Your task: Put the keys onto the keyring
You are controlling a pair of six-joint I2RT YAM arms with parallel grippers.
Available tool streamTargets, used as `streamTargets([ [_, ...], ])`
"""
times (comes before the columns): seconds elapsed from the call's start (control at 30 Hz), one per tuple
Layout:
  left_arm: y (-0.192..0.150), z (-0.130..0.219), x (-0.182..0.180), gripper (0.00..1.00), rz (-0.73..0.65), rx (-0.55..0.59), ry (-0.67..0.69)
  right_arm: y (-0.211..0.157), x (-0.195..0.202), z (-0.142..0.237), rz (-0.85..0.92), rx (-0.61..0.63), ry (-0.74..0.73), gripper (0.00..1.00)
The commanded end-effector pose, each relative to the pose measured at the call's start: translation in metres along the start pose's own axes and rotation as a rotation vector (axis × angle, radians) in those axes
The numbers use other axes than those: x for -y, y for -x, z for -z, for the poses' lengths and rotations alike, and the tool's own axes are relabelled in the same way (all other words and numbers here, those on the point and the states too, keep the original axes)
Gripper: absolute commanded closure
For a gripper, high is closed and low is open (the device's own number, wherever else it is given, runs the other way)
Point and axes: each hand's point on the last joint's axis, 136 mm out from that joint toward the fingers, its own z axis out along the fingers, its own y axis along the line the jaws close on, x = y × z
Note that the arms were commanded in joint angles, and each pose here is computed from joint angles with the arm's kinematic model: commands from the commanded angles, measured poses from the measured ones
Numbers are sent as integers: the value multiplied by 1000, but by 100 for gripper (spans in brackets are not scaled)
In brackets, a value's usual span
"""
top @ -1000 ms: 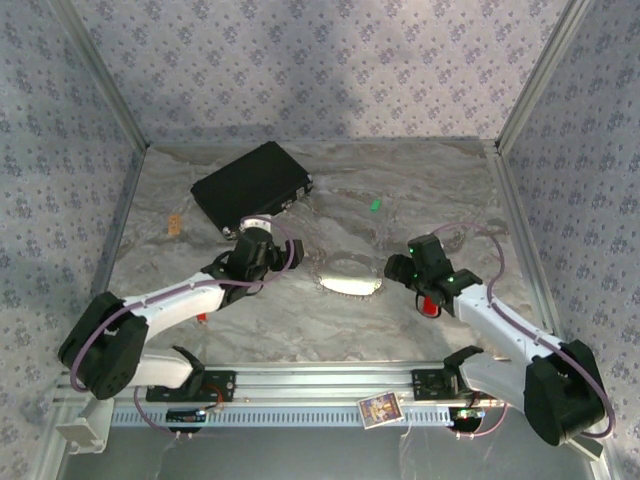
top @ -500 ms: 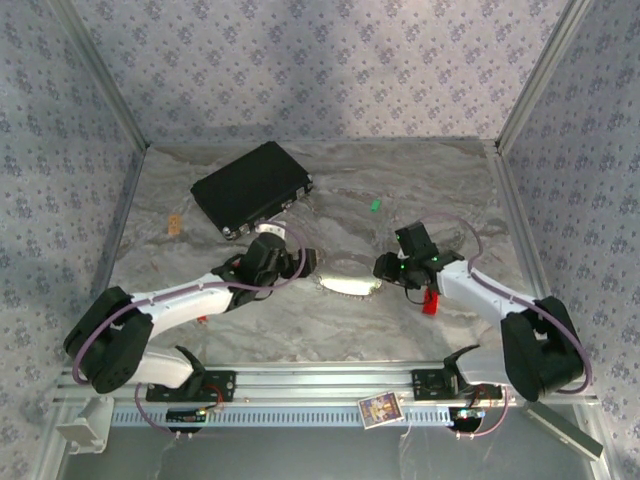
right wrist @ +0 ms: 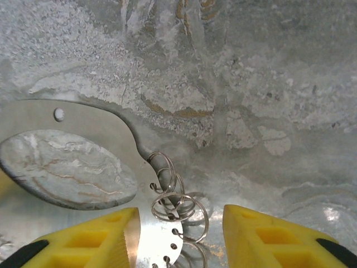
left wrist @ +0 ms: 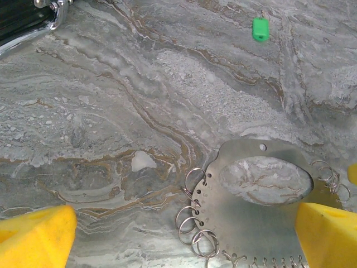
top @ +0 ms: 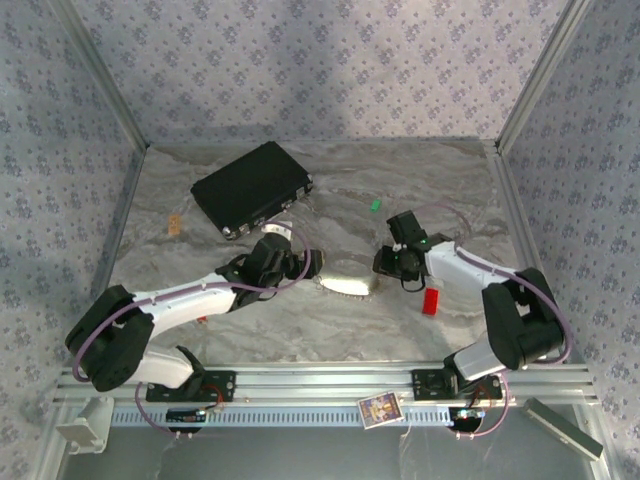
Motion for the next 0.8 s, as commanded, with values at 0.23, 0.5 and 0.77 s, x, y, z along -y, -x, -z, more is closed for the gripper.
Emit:
streamTargets([
  [0.23,7,5,2,0,-17,23,4,-11,8,-16,122,-94,-209,52],
  [0.5,9,6,2,0,-24,34,8,-12,28,1,119,-80,-332,57],
  [0.77,8,4,2,0,-32,31,5,-17,45,22,100,-64,-386,60],
])
